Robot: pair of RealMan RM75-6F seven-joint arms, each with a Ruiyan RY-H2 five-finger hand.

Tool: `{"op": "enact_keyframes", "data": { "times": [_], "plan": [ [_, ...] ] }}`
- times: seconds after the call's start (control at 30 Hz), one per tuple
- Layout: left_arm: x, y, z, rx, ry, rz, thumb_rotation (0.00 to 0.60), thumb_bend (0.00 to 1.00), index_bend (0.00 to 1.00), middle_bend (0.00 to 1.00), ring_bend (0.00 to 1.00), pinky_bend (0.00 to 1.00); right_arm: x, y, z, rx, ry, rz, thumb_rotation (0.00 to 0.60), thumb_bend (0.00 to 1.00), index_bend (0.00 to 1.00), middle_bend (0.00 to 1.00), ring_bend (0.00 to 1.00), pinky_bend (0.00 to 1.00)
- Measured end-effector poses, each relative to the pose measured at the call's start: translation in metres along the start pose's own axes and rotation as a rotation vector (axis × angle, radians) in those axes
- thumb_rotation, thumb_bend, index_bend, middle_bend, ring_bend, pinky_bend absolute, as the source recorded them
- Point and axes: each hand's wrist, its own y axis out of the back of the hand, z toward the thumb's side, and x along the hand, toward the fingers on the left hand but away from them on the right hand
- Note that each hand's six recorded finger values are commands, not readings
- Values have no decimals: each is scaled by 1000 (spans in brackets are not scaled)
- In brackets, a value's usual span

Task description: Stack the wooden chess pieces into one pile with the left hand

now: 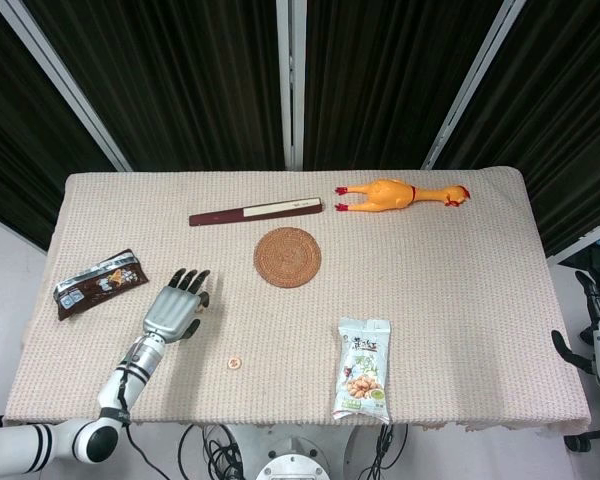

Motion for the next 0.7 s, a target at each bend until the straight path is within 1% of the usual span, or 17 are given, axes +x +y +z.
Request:
{"op": "enact_keyframes", "data": {
  "times": [0.47, 0.6, 0.7],
  "plan": [
    [-2, 1, -4, -2, 7, 3, 600, 392, 397, 0, 0, 0, 0, 0, 0, 2, -1, -2, 600, 247, 0, 0, 0, 0],
    [-3, 3, 0, -16, -7, 11, 600, 391, 393, 0, 0, 0, 0, 0, 1, 1, 0, -6, 600, 246, 0, 0, 0, 0],
    [-4, 5, 7, -49, -28, 17, 600, 379, 388, 0, 0, 0, 0, 0, 1, 1, 0, -7, 600, 246, 0, 0, 0, 0]
  ]
}}
